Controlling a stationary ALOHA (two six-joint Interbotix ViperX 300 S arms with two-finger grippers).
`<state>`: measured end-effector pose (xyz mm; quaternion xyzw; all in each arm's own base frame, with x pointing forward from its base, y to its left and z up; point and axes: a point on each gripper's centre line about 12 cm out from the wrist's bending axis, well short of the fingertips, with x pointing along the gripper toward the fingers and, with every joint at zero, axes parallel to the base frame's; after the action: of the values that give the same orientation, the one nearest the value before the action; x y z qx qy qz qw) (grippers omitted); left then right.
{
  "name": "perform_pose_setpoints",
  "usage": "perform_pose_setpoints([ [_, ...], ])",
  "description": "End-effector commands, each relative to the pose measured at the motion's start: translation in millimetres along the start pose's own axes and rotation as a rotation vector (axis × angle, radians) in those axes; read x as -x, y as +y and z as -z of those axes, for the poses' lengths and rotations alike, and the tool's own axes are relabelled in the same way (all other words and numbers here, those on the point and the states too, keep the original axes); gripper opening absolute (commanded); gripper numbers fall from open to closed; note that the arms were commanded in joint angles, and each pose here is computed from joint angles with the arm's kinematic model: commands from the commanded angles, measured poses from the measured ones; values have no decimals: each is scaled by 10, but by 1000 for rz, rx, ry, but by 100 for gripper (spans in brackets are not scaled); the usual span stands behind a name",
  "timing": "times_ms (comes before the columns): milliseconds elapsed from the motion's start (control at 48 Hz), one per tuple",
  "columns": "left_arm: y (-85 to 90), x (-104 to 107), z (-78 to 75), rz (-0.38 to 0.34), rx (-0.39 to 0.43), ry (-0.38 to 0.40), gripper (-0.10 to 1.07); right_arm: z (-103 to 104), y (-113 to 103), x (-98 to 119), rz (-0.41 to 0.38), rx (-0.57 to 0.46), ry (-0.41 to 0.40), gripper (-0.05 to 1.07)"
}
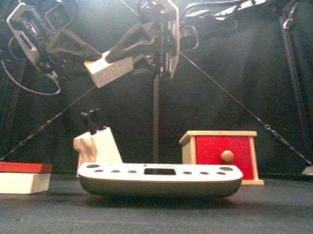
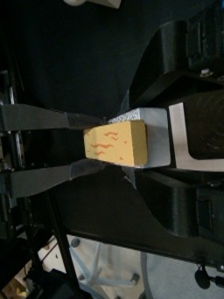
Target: Hand over egg sushi
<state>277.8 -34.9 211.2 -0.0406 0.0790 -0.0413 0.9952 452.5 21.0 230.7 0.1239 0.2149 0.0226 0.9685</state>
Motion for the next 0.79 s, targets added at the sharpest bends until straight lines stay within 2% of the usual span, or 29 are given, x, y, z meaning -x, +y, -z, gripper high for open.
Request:
perform_pose_setpoints([
  [0, -9, -93, -129, 0, -2, -37, 32, -118, 30, 56, -10, -4, -33, 32],
  [208, -12, -159, -114, 0, -6, -26, 32, -75, 3, 58, -3, -33, -24, 32],
  [771, -8, -149, -100, -1, -5, -28, 32, -69, 1, 58, -3, -34, -23, 32],
])
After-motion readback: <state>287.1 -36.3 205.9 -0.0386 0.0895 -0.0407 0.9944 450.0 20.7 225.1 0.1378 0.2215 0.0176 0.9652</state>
